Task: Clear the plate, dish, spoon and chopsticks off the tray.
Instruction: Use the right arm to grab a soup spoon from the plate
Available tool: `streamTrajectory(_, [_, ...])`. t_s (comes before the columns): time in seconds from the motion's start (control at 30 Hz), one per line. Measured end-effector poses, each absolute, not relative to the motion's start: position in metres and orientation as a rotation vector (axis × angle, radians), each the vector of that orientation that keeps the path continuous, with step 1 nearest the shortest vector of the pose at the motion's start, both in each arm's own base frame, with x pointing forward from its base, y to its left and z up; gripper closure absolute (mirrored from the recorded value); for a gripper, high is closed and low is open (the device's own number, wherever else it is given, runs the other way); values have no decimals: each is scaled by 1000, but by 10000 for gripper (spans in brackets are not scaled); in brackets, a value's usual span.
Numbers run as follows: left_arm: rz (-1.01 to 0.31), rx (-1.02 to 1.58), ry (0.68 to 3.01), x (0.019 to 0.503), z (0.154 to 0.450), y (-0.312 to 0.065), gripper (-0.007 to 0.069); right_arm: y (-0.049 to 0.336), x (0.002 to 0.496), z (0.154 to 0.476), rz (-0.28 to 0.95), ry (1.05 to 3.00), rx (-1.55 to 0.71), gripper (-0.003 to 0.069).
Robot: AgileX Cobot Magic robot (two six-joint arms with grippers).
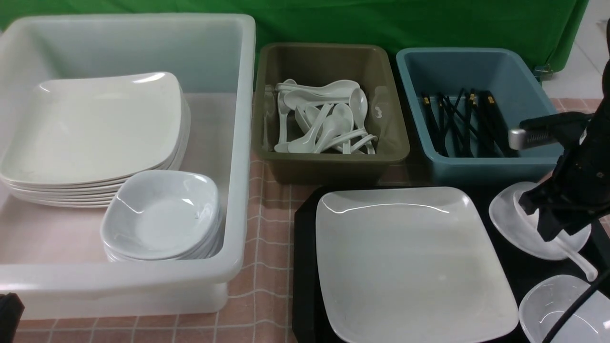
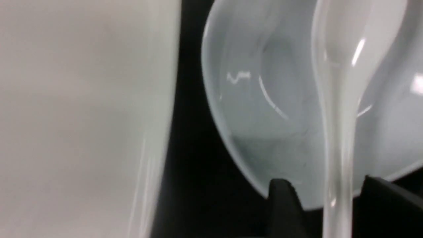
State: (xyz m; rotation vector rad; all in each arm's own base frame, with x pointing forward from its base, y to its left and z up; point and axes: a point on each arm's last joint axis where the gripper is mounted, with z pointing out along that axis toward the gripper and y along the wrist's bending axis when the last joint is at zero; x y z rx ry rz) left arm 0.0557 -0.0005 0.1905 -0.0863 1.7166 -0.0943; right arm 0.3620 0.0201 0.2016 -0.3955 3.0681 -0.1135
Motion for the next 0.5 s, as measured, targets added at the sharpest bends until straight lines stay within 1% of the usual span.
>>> streamTrajectory(0.03, [-94,-86,1717,56,190,-1,604,20,363,201,-117,3066,-398,266])
streamTrajectory(0.1, [-94,-86,1717,56,190,-1,604,17,370,188,-172,3047,-432,238])
streamTrajectory(0.27, [-94,-86,1717,56,190,-1,604,14,377,168,-242,3058,-489,242])
streamTrajectory(0.33, [-94,-86,1717,56,190,-1,604,14,377,163,-246,3067,-496,246])
streamTrajectory(0.43, [-94,-86,1717,56,190,-1,604,14,379,156,-247,3079,-505,266])
streamTrajectory(0.47, [-93,-85,1717,56,190,-1,604,14,379,154,-247,3082,-506,288])
streamTrajectory(0.5, [-93,-85,1717,56,190,-1,604,14,379,154,-247,3081,-506,327])
